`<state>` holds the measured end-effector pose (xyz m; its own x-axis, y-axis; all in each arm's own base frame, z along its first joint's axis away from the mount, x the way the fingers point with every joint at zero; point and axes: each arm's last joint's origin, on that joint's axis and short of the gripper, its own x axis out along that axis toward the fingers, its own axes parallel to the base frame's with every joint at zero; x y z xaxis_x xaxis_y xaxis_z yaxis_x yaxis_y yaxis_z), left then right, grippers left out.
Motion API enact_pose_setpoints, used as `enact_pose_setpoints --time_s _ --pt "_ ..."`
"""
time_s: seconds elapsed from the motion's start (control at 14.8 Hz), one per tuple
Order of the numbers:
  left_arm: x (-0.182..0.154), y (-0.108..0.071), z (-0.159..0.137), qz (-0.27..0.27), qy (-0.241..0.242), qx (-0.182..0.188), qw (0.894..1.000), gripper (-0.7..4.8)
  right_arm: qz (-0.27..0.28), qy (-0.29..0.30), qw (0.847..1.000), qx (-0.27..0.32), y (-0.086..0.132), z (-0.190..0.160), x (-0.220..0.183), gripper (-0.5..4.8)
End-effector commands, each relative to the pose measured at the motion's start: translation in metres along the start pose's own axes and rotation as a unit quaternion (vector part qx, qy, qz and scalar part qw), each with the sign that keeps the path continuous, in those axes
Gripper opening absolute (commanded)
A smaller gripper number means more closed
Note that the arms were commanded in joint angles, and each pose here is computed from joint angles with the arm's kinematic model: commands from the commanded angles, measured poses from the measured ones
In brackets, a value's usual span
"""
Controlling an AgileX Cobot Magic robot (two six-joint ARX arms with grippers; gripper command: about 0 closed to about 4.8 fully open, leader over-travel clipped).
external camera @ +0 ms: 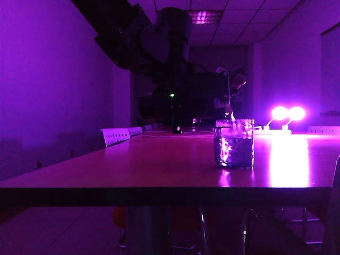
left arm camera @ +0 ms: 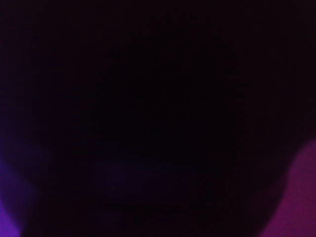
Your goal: Pick up the black thermos cup, pour some water from it into the cup, and then put the thermos cup back on the table.
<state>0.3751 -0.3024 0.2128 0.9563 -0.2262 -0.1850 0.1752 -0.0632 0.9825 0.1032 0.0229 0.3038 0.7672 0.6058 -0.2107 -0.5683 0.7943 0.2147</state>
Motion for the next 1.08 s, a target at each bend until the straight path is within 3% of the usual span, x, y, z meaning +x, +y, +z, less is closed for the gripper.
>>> enact_pose_setpoints --time_s 0.07,1.08 --pt "-0.0031 0.0152 0.0000 0.033 0.001 -0.006 0.999 3.32 0.002 -0.007 1.000 -0.006 0.0008 0.0026 -0.0007 -0.01" --pt "-0.0030 0.0171 0.0003 0.036 0.003 0.027 0.999 3.32 0.002 -0.007 1.000 -0.006 0.0008 0.0026 -0.0007 -0.01"
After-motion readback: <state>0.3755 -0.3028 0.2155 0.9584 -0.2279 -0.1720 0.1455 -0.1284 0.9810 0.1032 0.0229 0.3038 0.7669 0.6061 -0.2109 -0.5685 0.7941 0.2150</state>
